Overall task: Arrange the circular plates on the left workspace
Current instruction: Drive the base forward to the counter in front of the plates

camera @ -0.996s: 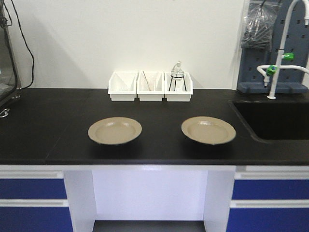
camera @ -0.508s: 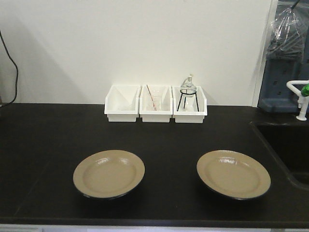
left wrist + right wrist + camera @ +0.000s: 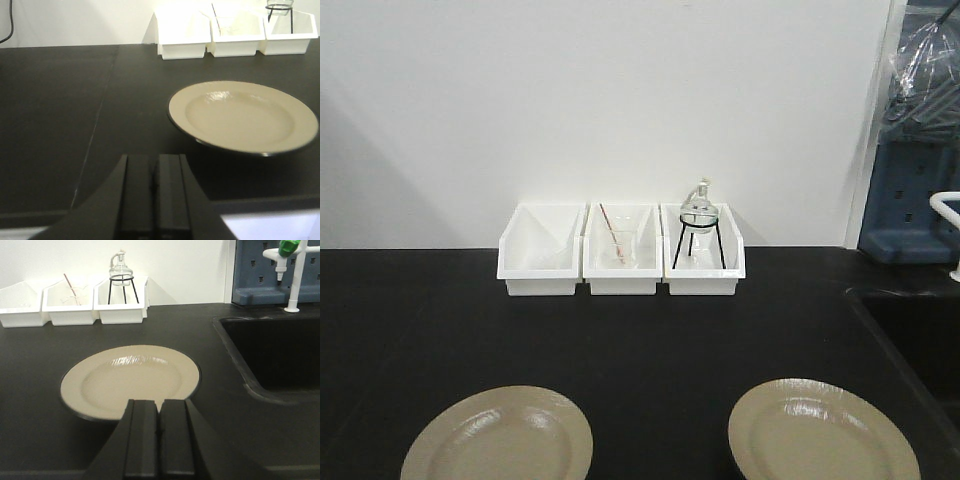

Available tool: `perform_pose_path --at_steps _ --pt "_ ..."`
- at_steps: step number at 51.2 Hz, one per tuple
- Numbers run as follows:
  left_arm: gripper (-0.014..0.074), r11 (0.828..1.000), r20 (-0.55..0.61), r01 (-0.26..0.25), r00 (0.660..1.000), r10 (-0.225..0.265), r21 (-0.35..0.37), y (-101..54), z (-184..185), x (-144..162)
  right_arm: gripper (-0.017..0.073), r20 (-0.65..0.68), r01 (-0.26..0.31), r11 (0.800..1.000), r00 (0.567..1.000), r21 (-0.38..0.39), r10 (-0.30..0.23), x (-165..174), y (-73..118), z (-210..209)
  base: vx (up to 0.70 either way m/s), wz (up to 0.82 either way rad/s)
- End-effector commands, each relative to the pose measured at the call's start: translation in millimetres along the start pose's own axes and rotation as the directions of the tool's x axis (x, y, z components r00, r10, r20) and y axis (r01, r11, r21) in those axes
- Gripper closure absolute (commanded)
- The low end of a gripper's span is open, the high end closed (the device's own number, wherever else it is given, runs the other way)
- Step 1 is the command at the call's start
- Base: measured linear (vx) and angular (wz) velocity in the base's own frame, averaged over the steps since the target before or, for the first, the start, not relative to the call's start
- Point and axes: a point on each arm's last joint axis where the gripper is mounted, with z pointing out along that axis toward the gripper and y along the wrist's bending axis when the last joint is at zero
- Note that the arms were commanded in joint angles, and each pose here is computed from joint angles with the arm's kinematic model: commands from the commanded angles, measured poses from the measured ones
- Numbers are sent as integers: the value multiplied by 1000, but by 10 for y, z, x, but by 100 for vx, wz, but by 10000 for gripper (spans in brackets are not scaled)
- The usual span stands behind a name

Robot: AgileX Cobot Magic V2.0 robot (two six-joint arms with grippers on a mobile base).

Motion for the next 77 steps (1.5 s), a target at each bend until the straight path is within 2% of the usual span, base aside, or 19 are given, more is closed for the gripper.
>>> perform_pose_path --at_steps 1,36,39,44,56,62,67,69,72,75,76,77 --pt "594 1000 74 4 997 -4 0 0 4 -11 563 74 14 1000 997 8 -15 -10 -6 2 29 -1" --pt "594 1000 74 3 997 -3 0 0 4 -11 563 73 14 1000 997 8 -15 -9 -6 2 13 1" --pt "594 1000 74 -20 997 20 -4 2 4 -11 563 73 14 1000 997 8 -15 -9 -6 2 1 -1" --pt "594 995 72 -103 992 104 -17 9 4 -10 563 73 14 1000 997 8 -15 -9 -6 2 0 0" --pt "594 995 74 -103 992 104 -17 9 4 -12 563 76 14 1000 997 8 -15 -12 -6 2 0 0" --pt "594 994 123 -103 987 105 -24 10 -1 -57 563 77 14 1000 997 8 -15 -13 -6 2 0 0" --pt "594 994 211 -99 972 104 -37 14 -14 -137 563 87 14 1000 996 9 -15 -21 -6 1 0 0" --pt "594 997 244 -72 967 78 -35 15 -21 -167 563 100 13 1000 995 9 -14 -34 -7 0 0 0" --pt "594 1000 317 19 948 -12 -19 22 -45 -244 563 149 -11 1000 989 7 10 -81 -7 -6 0 0" --pt "594 995 392 101 915 -93 2 36 -79 -336 563 236 -84 996 968 -7 84 -172 -11 -25 0 0" --pt "594 990 429 141 893 -134 15 45 -99 -383 563 258 -110 994 960 -13 109 -199 -14 -32 0 0" --pt "594 985 447 172 879 -166 27 50 -111 -410 563 286 -151 988 946 -25 152 -241 -17 -44 0 0"
